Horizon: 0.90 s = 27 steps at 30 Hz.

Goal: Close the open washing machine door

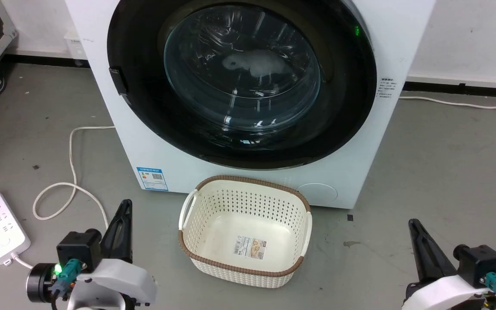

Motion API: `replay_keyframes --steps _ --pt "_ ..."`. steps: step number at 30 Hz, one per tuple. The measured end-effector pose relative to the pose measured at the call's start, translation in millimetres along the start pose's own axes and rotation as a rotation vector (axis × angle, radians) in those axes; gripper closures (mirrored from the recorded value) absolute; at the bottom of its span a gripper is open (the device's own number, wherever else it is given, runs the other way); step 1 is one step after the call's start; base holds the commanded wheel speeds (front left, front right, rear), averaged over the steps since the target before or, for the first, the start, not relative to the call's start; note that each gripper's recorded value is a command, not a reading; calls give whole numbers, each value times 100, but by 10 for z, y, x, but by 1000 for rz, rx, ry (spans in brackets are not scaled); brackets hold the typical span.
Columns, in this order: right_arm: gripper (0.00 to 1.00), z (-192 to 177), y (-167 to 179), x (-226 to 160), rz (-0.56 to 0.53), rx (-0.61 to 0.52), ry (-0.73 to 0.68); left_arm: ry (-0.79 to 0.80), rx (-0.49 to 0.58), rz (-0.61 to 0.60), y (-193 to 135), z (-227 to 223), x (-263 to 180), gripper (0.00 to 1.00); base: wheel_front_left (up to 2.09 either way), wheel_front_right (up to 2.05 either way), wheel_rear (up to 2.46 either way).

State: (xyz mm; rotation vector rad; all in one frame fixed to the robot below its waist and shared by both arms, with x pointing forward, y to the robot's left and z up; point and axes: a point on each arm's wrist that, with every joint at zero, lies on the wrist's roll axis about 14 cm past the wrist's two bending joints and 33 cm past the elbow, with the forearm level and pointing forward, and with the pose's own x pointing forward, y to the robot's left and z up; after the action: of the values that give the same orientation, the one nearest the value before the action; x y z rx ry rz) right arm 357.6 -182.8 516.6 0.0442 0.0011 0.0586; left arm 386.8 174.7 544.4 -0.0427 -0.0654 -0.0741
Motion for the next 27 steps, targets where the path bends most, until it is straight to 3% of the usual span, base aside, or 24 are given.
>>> replay_keyframes --steps 27 --pt "100 9 105 55 33 -38 13 18 43 30 4 -39 -50 100 0 0 0"
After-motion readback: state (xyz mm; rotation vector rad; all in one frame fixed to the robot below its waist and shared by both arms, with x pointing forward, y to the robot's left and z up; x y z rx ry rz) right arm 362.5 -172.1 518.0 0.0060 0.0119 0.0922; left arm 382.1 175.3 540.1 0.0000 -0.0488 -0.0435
